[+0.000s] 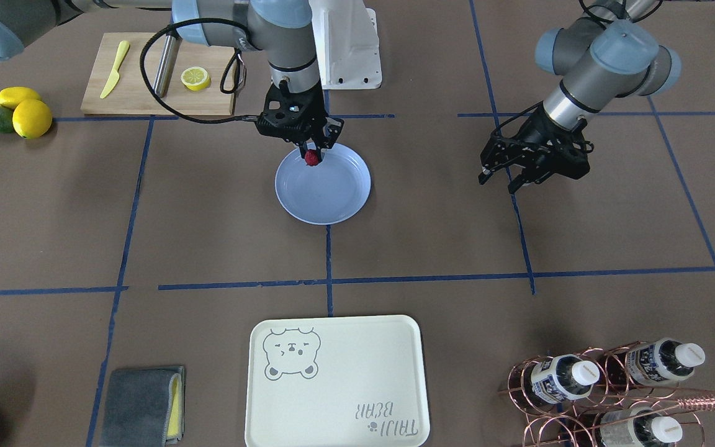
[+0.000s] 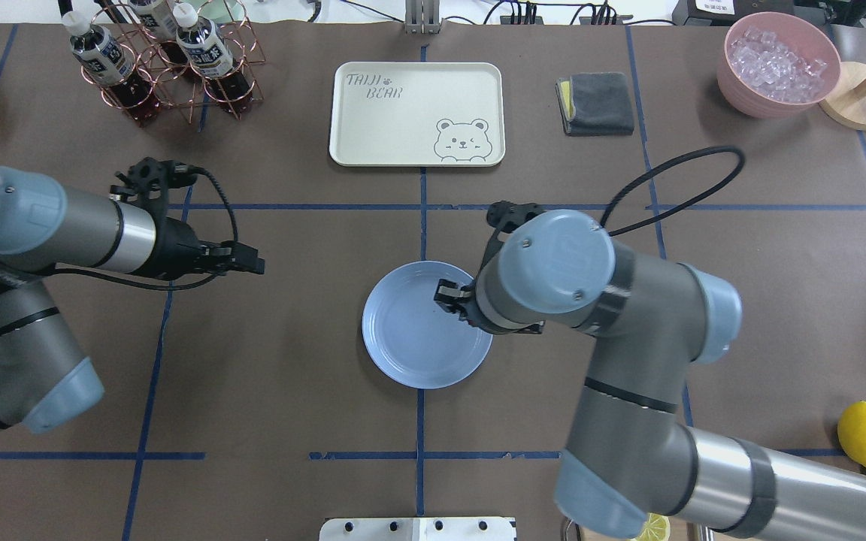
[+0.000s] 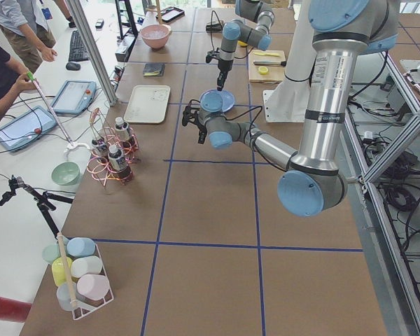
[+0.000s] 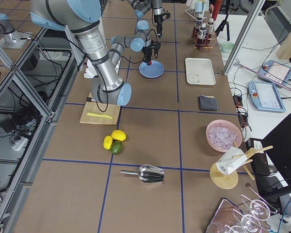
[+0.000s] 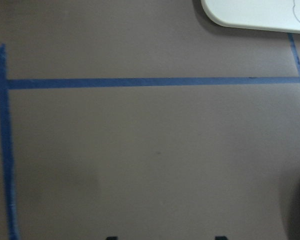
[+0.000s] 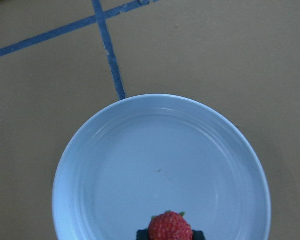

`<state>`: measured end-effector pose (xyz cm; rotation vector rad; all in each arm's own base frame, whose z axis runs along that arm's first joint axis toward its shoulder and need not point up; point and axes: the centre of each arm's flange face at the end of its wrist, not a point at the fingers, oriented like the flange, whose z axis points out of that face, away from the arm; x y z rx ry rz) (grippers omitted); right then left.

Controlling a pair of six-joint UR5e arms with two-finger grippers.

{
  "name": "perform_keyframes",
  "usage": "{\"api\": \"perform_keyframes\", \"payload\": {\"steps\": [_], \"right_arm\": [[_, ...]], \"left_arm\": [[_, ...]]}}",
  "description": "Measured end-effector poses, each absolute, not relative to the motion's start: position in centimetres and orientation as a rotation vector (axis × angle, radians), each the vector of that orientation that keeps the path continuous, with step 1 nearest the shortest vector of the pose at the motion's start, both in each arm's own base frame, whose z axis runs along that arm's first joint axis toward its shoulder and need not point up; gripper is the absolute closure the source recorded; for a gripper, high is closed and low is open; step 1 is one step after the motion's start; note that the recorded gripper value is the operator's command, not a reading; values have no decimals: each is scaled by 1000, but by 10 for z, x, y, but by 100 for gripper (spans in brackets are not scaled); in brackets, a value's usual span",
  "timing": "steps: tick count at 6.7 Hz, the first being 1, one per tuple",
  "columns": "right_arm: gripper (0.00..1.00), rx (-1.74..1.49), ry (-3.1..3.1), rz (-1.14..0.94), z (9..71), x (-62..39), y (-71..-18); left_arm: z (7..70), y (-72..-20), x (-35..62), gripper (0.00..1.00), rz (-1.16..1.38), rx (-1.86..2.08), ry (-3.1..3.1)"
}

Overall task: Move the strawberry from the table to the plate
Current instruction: 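Lower the strawberry onto the plate center and open the right gripper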

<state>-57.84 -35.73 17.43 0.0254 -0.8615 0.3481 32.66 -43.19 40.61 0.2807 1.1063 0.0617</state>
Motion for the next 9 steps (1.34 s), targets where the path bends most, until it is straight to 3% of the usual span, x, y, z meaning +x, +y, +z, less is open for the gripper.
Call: {"api": "perform_keyframes", "payload": {"steps": [9], "right_arm": [[100,28,-819,365,205,-627,-370]], "left_arm": [[426,-433,295,26,84,314,1070]]}}
